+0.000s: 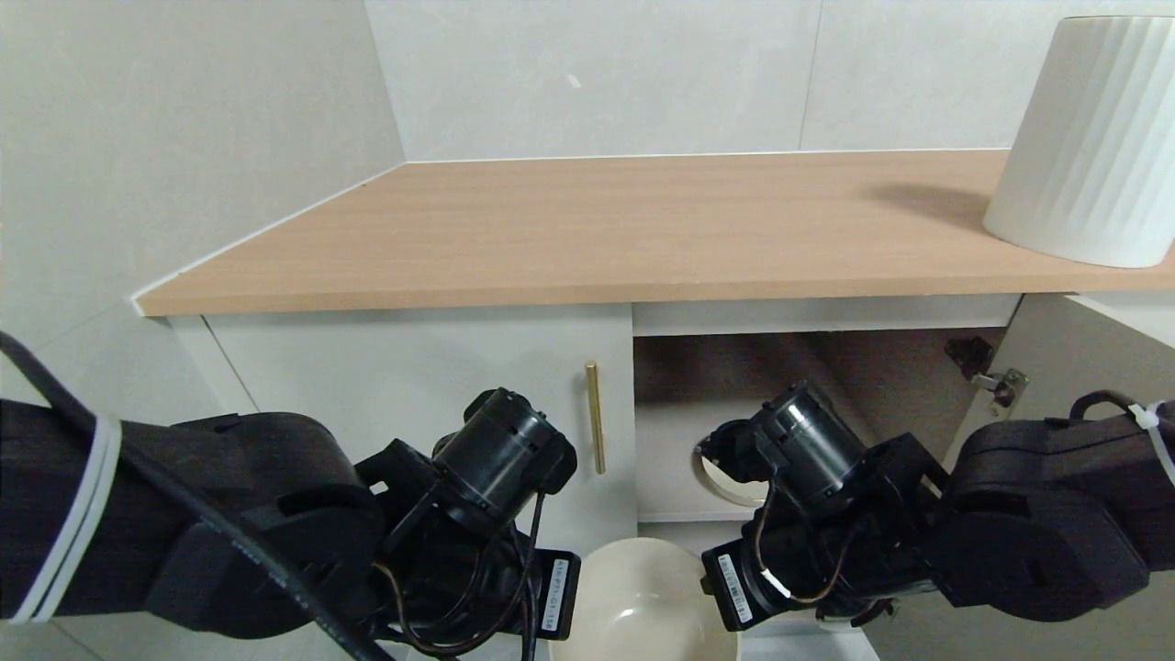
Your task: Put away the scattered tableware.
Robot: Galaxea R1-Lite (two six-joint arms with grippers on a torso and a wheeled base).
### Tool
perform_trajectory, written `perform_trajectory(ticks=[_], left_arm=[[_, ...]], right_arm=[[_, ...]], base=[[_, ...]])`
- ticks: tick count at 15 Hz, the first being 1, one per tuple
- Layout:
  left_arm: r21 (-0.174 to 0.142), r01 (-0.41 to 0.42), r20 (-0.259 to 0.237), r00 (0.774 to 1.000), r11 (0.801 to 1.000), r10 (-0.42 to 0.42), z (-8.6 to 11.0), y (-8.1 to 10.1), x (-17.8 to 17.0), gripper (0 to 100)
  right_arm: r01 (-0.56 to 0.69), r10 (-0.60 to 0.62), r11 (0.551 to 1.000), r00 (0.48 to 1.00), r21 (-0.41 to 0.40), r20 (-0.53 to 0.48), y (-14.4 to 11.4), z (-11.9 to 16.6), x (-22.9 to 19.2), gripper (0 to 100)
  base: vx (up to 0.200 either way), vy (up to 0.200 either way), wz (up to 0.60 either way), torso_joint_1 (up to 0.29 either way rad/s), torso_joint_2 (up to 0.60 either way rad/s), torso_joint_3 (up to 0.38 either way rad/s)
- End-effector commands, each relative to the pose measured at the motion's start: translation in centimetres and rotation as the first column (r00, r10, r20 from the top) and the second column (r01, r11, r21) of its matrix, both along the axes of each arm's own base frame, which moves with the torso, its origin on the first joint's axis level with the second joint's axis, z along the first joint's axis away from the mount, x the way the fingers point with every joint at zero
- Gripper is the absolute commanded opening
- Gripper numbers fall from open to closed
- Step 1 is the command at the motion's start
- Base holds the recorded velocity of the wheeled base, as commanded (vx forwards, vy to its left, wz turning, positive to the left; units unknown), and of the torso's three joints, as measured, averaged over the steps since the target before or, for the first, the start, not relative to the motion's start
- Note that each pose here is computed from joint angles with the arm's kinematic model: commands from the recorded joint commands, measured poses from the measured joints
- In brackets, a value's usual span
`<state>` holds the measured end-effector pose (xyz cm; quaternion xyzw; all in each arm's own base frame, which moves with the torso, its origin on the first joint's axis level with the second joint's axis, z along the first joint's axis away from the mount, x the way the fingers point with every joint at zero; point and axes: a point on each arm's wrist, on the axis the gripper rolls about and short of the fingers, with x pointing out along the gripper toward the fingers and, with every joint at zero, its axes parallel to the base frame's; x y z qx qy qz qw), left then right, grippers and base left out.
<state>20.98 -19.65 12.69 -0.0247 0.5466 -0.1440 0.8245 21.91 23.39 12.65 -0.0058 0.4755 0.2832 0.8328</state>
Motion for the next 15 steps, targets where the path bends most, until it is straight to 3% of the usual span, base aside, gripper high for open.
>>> perform_trajectory(ticks=[1, 6, 10, 15], left_arm=[[-0.006, 0.001, 0.006, 1.000, 1.000, -0.001, 0.2, 0.0, 0.0, 100], [-0.004, 0.002, 0.004, 1.000, 1.000, -0.002, 0.1, 0.0, 0.0, 100], [-0.005, 0.002, 0.005, 1.000, 1.000, -0.002, 0.2, 0.0, 0.0, 100], [-0.005, 0.002, 0.005, 1.000, 1.000, -0.002, 0.2, 0.0, 0.0, 100]], right_arm=[[0.002, -0.002, 1.000, 1.000, -0.001, 0.001, 0.1, -0.1, 0.0, 0], [0.030, -0.030, 0.999, 1.000, -0.038, 0.001, -0.5, -0.6, 0.6, 0], [0.158, -0.149, 0.968, 0.987, -0.196, 0.063, -2.7, -3.0, 3.8, 0], [0.293, -0.286, 0.935, 0.956, -0.199, 0.063, -5.6, -4.2, 8.3, 0]], base=[[0.000, 0.000, 0.00, 0.000, 0.00, 0.000], [0.000, 0.000, 0.00, 0.000, 0.00, 0.000], [0.000, 0.000, 0.00, 0.000, 0.00, 0.000], [0.000, 0.000, 0.00, 0.000, 0.00, 0.000]])
